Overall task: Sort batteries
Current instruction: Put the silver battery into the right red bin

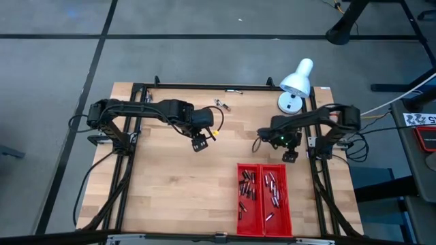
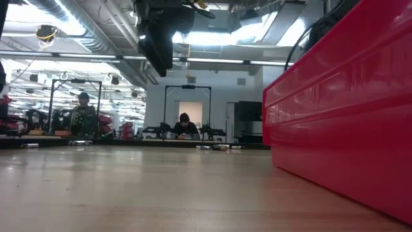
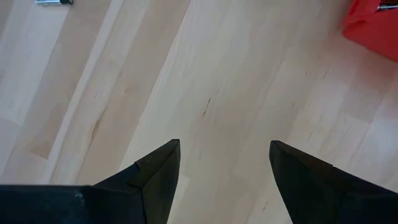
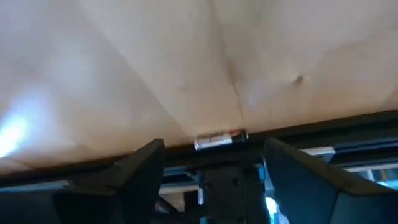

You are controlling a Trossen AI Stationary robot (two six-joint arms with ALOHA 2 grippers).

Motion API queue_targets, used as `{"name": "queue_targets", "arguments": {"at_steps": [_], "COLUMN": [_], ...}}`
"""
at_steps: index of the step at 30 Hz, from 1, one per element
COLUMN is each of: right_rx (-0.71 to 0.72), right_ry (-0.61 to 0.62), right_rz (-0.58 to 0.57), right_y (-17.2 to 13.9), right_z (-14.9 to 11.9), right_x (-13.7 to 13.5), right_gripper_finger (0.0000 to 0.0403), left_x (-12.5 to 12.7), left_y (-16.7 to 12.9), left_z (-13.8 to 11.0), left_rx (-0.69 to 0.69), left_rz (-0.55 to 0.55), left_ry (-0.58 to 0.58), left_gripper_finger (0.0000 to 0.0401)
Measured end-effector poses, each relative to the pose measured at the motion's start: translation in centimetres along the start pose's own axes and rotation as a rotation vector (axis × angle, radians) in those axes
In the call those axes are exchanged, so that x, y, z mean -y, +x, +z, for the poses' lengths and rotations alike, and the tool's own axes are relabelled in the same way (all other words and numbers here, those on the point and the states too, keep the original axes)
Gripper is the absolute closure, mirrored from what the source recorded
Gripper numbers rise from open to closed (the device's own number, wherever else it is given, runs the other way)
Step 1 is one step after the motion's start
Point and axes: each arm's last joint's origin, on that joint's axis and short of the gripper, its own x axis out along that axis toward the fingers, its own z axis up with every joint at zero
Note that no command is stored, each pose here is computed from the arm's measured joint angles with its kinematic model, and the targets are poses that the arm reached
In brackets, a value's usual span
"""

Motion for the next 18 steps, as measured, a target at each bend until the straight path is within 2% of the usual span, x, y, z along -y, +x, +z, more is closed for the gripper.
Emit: {"name": "queue_targets", "arguments": {"at_steps": [6,12,18], "right_rx": [-0.128,-0.107,-0.149], "right_ry": [-0.003,0.011,0.017], "right_rz": [-0.022,-0.040,-0.036], "right_y": [2.8,3.0,3.8], "right_z": [-0.5,0.0,0.4], "right_x": [0.2,0.3,0.2], "right_gripper_finger": [0.0127,0.0127,0.0127], "left_x": [0.0,0.0,0.0], "left_y": [0.0,0.0,0.0], "left_z": [-0.1,-0.1,-0.1], "left_rx": [-0.008,-0.007,-0.008], "left_rz": [0.002,0.002,0.002], "left_ry": [-0.016,-0.019,-0.023], "left_gripper_finger": [0.0164,0.0164,0.0164]}}
